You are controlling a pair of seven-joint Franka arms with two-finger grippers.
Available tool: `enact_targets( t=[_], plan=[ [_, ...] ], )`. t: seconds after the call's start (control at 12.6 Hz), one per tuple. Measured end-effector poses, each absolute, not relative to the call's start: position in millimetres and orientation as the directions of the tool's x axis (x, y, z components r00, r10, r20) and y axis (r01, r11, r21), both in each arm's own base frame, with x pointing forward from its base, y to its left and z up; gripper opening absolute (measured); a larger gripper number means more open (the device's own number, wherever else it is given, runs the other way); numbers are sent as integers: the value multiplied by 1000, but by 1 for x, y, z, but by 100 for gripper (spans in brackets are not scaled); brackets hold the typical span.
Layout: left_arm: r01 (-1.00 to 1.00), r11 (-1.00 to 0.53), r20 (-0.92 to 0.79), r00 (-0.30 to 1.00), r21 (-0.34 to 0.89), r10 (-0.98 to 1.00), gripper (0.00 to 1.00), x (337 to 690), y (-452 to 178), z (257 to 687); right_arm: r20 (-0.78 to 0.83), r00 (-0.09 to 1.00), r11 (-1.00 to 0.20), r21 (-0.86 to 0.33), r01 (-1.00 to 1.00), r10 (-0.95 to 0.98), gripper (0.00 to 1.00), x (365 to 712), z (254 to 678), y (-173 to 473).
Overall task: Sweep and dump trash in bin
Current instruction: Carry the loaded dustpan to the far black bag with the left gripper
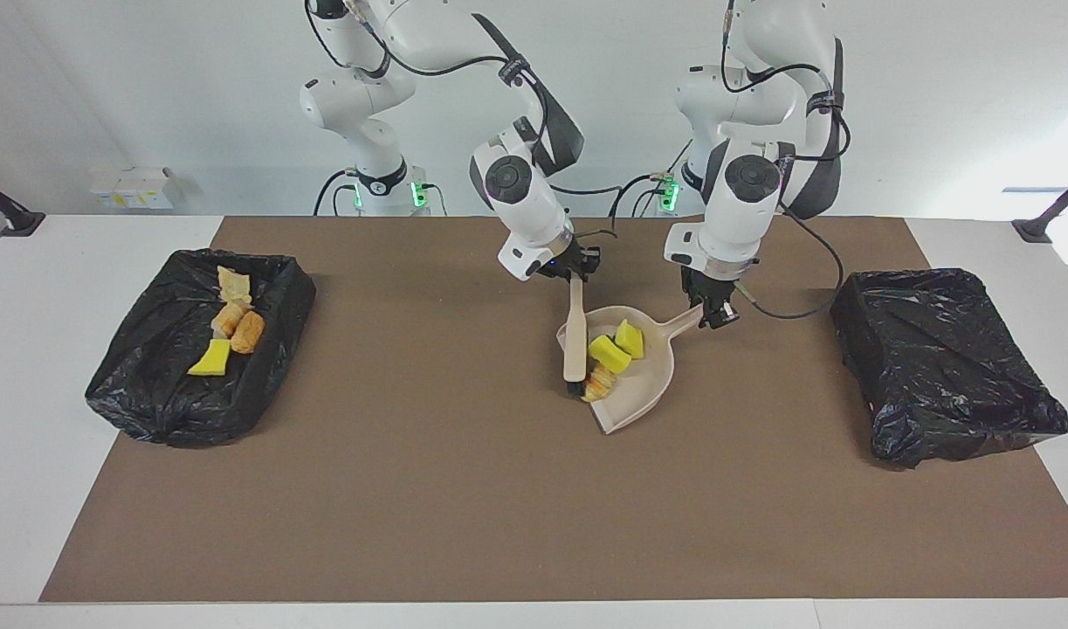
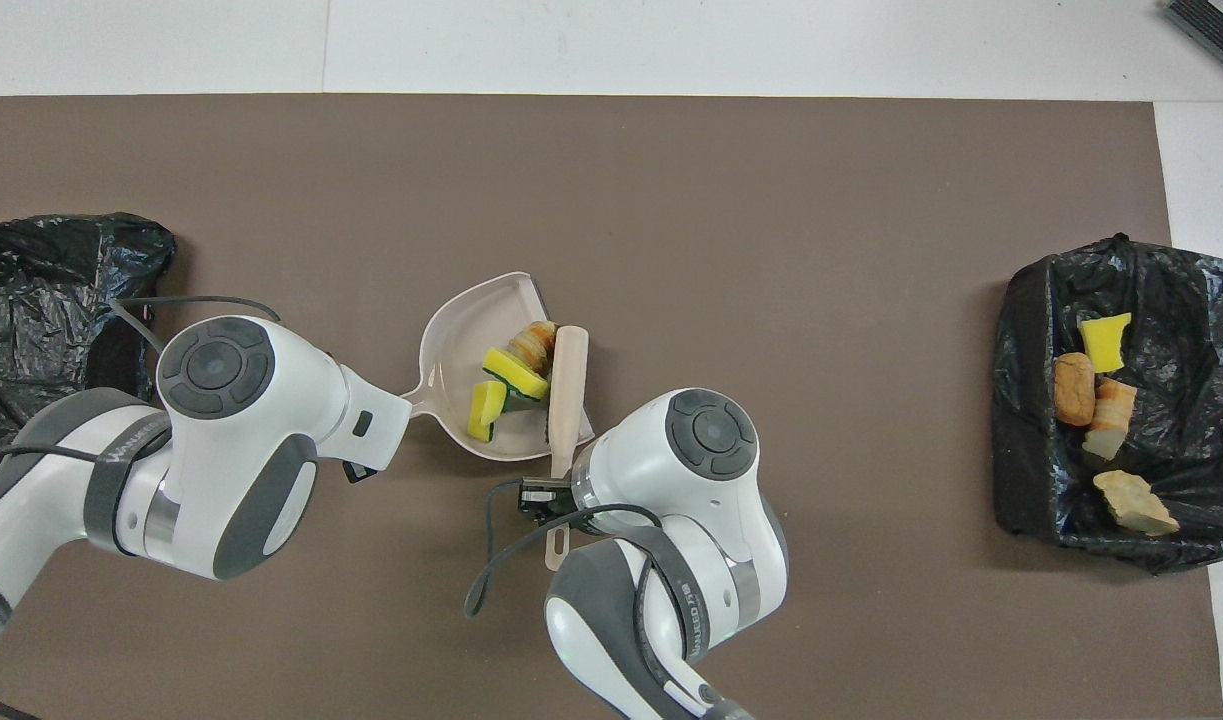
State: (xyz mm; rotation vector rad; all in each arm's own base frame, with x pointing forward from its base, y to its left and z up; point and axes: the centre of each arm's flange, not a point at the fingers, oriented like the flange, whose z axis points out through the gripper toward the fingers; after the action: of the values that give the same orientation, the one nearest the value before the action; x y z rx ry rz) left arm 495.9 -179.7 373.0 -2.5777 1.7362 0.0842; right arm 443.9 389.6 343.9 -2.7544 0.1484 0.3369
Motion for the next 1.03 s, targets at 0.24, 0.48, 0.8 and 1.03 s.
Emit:
enact_targets(
  t=[0.24, 0.48, 0.8, 1.03],
  plan=[
    [-889, -456, -29, 456, 24, -890, 31, 504, -159, 374, -245, 968, -924, -354, -143, -56, 27, 448, 364, 386],
    [-835, -546, 32, 549, 60, -835, 31, 511, -138, 379, -272, 960, -922, -354, -160, -62, 27, 453, 394, 361],
    [-787, -616, 89, 616, 28, -783, 31, 517, -101, 412, -272, 961, -952, -278, -126, -47, 27, 458, 422, 319],
    [-722, -691, 125, 686, -2, -717, 31, 528, -54, 455, -258, 966, -974, -213, -79, -22, 27, 450, 419, 310]
  ],
)
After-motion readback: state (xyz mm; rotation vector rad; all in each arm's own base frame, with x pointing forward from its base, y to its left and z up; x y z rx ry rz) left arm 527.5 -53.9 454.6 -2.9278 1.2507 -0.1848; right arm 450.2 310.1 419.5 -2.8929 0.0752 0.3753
